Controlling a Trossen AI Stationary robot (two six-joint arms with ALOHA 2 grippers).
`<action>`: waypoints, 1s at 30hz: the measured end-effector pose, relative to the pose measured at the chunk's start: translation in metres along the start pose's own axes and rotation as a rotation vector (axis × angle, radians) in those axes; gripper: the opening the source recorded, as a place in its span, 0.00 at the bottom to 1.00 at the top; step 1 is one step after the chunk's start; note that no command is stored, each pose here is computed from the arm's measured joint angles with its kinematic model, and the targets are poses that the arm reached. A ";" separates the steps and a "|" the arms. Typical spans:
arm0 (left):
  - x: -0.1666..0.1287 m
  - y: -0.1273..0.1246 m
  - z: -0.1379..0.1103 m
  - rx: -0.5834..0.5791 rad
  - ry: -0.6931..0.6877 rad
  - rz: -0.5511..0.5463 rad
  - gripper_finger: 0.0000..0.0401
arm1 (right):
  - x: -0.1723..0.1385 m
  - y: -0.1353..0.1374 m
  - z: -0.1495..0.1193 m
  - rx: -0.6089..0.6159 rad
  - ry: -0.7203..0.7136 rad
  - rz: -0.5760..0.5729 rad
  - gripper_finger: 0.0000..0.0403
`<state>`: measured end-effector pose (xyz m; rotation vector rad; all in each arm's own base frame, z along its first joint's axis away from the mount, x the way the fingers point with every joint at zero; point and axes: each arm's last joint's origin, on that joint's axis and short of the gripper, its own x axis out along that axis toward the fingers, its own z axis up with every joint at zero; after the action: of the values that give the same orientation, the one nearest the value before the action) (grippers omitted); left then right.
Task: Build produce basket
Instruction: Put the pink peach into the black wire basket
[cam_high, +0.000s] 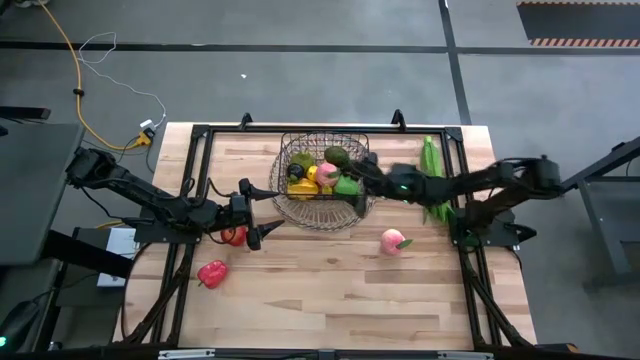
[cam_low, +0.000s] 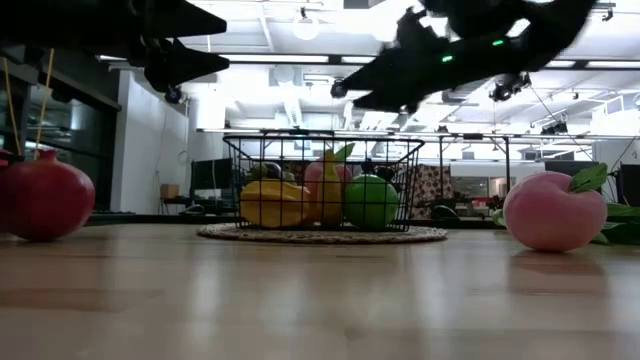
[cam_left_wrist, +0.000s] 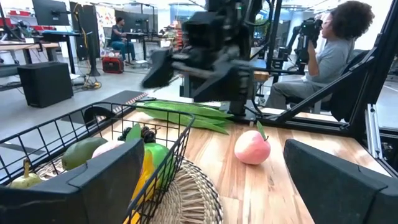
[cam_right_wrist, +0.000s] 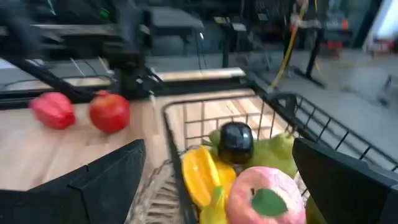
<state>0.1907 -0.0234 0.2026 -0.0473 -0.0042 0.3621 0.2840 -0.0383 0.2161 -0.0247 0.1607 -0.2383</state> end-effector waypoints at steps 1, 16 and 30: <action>0.000 0.000 0.000 0.000 0.000 0.000 0.94 | -0.010 0.003 -0.001 -0.015 -0.028 0.010 0.99; 0.000 0.000 0.000 -0.002 -0.004 0.009 0.94 | -0.105 0.002 -0.029 0.128 -0.345 0.150 0.99; 0.000 0.001 0.000 -0.002 -0.005 0.031 0.94 | -0.105 0.002 -0.031 0.114 -0.325 0.148 0.99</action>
<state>0.1904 -0.0225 0.2030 -0.0480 -0.0088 0.3932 0.1786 -0.0115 0.2016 0.0615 -0.1743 -0.0931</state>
